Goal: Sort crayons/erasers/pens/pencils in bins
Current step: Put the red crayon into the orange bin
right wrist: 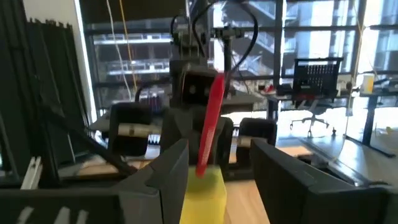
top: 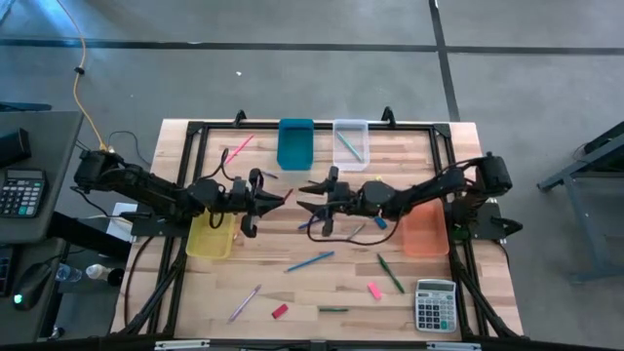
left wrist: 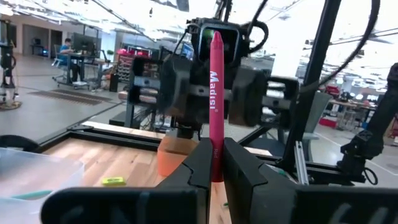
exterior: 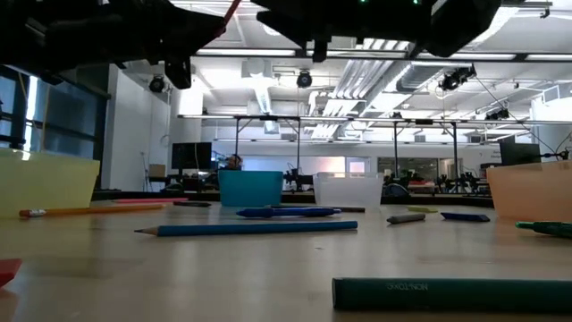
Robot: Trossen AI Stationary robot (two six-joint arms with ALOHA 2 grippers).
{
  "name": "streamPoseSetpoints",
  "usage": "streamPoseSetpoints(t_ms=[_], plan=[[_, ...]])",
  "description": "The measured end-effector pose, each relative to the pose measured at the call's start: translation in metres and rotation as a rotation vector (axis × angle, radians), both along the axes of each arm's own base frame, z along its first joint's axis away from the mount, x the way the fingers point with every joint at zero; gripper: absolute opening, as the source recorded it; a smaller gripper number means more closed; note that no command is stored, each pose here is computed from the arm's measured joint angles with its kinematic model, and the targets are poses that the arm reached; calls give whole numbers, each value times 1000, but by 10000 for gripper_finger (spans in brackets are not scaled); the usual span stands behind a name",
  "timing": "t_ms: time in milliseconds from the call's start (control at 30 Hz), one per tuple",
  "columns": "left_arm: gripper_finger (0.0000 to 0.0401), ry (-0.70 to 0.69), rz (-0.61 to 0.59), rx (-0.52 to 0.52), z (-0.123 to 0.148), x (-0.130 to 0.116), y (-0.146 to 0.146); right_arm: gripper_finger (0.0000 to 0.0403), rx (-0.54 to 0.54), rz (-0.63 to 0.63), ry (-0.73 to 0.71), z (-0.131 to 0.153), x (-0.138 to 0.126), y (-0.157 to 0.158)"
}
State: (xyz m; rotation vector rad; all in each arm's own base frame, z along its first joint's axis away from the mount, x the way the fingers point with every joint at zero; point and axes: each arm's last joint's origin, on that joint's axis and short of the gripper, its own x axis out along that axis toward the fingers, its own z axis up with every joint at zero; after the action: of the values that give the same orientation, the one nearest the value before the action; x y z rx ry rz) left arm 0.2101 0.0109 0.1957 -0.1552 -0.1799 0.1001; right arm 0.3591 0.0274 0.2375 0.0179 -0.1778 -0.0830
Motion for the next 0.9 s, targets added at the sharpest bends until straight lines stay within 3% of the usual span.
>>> streamPoseSetpoints(t_ms=[500,900], plan=[[12,-11,-3,1,1,0,0,168,-53,14,17,26,17,1],[12,-44,-23,24,12,7,-1,167,-58,31,30,29,19,-3]])
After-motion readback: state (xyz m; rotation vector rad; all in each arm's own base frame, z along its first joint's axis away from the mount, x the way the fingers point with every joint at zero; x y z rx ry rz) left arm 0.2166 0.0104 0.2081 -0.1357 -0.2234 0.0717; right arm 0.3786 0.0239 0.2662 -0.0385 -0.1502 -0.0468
